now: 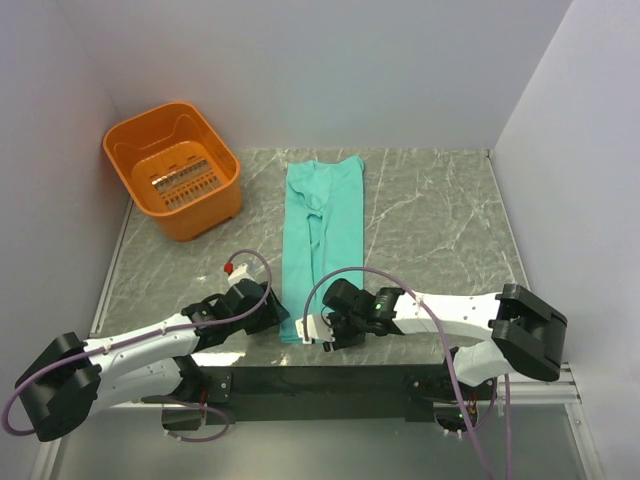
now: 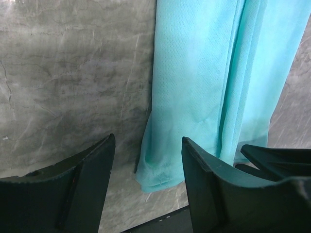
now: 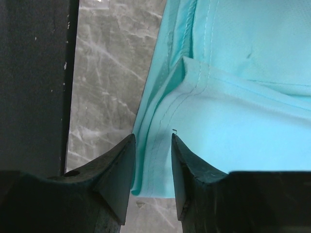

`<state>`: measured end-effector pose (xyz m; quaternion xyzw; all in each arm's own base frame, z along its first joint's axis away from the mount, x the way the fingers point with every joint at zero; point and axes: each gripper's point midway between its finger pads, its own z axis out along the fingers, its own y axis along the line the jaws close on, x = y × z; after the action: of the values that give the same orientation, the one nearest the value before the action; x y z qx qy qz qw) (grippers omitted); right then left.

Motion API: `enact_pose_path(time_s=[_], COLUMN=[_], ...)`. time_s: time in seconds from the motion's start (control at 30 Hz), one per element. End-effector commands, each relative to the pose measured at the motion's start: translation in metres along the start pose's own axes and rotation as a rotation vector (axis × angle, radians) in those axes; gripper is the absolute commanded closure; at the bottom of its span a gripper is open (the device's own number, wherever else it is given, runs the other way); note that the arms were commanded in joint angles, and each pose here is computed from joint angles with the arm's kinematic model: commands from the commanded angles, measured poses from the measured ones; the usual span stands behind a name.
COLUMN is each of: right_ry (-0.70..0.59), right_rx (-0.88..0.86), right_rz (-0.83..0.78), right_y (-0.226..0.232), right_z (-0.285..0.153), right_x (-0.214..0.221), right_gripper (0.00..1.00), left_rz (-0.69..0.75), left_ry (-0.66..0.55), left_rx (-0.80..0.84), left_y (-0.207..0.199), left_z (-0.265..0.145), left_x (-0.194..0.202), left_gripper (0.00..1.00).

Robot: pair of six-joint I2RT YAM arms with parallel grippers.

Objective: Fold and stack the t-shirts
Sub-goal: Fold the tshirt

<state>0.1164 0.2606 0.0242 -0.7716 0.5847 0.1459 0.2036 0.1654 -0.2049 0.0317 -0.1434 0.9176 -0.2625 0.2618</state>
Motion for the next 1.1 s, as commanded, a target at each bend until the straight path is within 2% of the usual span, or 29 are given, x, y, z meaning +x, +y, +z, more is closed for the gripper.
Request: enact_pose_path(time_s=[0.0, 0.17, 0.33, 0.53, 0.67, 0.77, 1.07], right_ry=[-0.003, 0.014, 0.04, 0.048, 0.034, 0.025, 0.03], right_rx=[0.02, 0.03, 0.03, 0.025, 0.02, 0.007, -0.05], right_rz=[-0.026, -0.026, -0.029, -0.027, -0.038, -0.063, -0.125], right_y=[0.0, -0.002, -0.002, -0.001, 0.001, 0.006, 0.025], right_z=[-0.007, -0.005, -0.002, -0.002, -0.006, -0.012, -0.028], right_x=[0.0, 0.004, 0.011, 0.012, 0.009, 0.011, 0.031], right_gripper=[0.57, 0.57, 0.62, 0.76, 0.94, 1.0, 1.0], left_rz=[0.022, 0.021, 0.02, 0.019, 0.024, 0.03, 0.046], left_ry=[0.043, 0.041, 0.045, 0.057, 0.07, 0.082, 0.113], left_rx=[-0.046, -0.049, -0.052, -0.058, -0.066, -0.077, -0.111], left_y=[0.017, 0.017, 0.019, 0.022, 0.024, 0.026, 0.033], left_z=[0.001, 0.002, 0.003, 0.005, 0.008, 0.01, 0.014], left_x=[0.013, 0.012, 0.014, 0.017, 0.02, 0.023, 0.029], left_gripper=[0.36, 0.37, 0.36, 0.36, 0.37, 0.37, 0.37])
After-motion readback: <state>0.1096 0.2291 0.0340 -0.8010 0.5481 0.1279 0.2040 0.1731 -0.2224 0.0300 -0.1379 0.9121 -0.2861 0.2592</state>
